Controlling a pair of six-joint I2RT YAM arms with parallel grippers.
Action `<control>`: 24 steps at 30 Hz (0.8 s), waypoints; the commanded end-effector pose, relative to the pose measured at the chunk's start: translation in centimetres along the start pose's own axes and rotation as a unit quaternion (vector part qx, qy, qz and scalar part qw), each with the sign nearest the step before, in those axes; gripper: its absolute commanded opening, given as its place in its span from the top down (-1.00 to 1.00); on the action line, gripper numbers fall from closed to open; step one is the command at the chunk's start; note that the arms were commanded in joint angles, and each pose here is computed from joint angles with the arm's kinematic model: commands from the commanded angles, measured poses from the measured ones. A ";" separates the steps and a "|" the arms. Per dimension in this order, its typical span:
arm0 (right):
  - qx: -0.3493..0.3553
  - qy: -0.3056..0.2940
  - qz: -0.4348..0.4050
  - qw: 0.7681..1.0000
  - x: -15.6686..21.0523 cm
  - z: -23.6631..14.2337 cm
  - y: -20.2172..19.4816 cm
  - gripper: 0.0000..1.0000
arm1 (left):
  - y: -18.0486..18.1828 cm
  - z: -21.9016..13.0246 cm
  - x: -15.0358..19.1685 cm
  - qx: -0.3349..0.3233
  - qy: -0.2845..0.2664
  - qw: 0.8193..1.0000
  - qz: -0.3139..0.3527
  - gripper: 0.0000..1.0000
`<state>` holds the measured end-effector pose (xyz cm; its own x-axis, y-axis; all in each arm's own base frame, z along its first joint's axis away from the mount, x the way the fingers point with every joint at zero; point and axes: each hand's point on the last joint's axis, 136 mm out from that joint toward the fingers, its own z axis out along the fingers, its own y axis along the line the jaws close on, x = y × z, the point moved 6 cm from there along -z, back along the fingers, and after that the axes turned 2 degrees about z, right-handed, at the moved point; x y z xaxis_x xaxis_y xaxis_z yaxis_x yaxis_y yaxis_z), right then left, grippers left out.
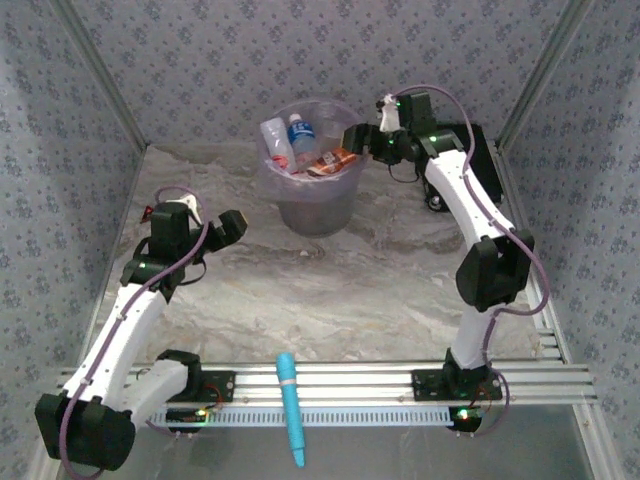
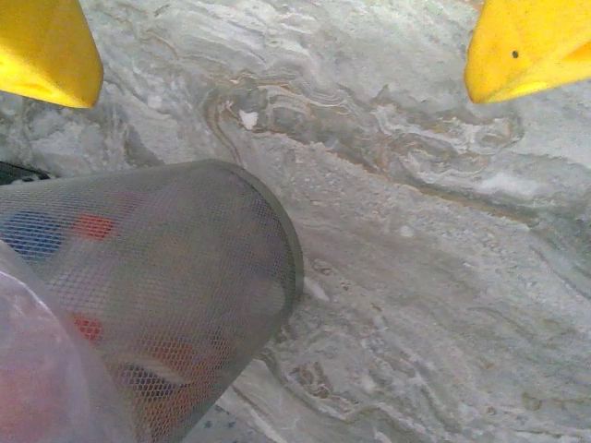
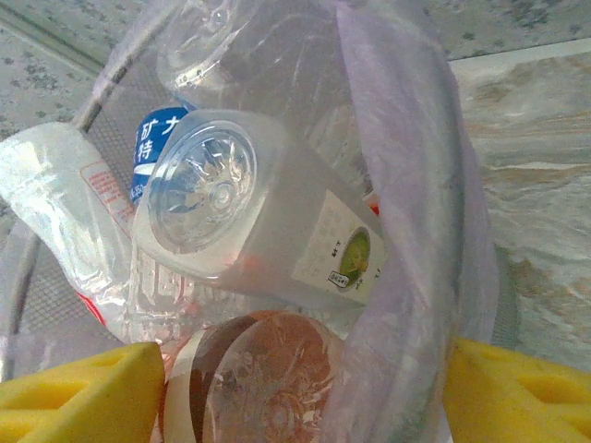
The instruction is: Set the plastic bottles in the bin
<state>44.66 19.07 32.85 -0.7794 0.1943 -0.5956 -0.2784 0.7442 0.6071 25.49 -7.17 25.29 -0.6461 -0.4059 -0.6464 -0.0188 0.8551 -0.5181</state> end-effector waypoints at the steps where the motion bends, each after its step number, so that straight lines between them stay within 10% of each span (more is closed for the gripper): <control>1: -0.005 -0.016 0.001 1.000 -1.0 -0.7 1.5 -0.58 | 0.6 0.0 0.1 -0.011 0.001 1.000 0.023 -1.00; 5: 0.040 -0.061 -0.043 0.996 -2.5 -4.9 1.5 -1.00 | 1.0 -0.1 -0.5 -0.031 -0.017 0.998 0.044 -1.00; 10: 0.132 -0.124 -0.110 0.977 -1.6 -10.3 -1.4 -0.99 | 3.3 0.2 -0.8 -0.112 -0.061 0.988 0.084 -1.00; 24: 0.353 -0.092 -0.162 0.917 14.3 -9.7 -18.2 -1.00 | 11.2 3.6 0.9 -0.319 -0.149 0.914 0.202 -1.00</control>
<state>32.89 3.30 18.86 -0.6782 -0.0012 -0.7349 -0.0433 0.9983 0.0384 26.62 -0.15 15.84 -0.5728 -0.0736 -0.8164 -0.2733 0.9561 0.1056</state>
